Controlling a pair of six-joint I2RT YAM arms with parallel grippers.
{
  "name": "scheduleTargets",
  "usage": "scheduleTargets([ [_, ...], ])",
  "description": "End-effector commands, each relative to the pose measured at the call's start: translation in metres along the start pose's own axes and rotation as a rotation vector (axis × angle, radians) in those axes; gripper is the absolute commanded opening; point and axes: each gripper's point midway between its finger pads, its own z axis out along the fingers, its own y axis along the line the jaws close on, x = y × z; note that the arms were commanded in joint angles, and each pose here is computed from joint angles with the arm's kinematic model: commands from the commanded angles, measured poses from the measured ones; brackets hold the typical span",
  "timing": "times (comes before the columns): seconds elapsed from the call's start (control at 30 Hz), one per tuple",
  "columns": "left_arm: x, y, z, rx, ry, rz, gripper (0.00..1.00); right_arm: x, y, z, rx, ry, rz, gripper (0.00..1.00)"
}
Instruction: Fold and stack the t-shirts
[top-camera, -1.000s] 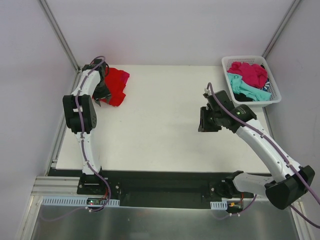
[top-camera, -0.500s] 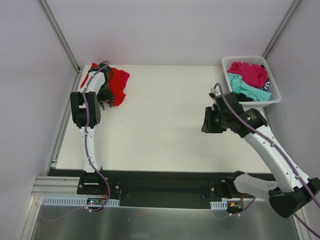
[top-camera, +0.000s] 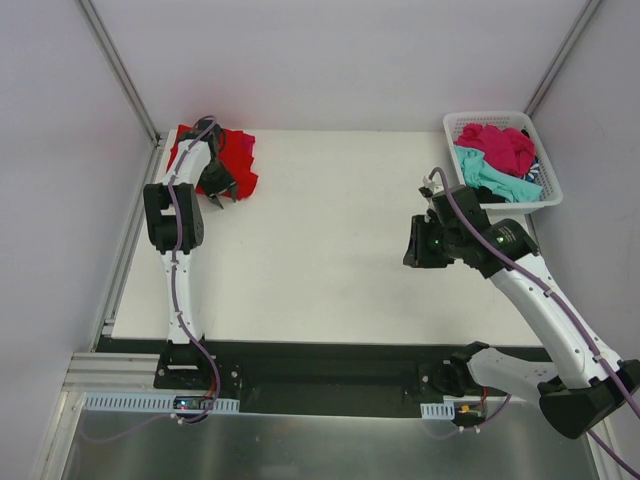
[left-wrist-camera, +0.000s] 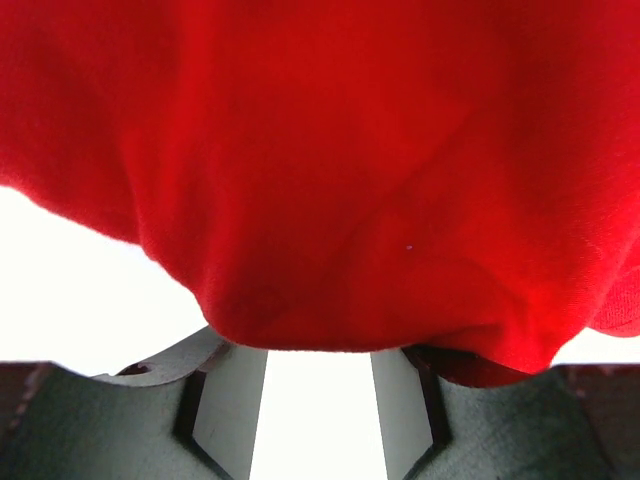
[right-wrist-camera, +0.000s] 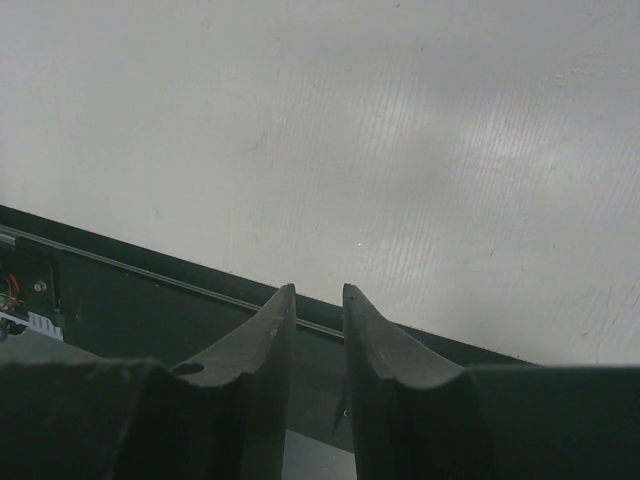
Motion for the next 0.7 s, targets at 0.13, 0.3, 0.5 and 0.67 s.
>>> scheduleTargets([
  [0.13, -0.012, -0.028, -0.009, 0.101, -0.032, -0.012, 0.42, 0.005, 0.001, -0.001, -0.013, 0.022, -0.009, 0.29],
  [0.3, 0.013, -0.023, -0.039, 0.133, 0.010, -0.028, 0.41, 0.004, 0.011, 0.007, -0.071, 0.020, 0.000, 0.30],
  [0.5, 0.059, -0.039, -0.140, 0.254, -0.091, 0.107, 0.41, -0.015, 0.025, 0.019, -0.102, 0.020, -0.002, 0.30],
  [0.67, 0.125, -0.024, -0.202, 0.347, -0.160, 0.216, 0.41, -0.027, 0.031, 0.046, -0.099, 0.055, -0.009, 0.30],
])
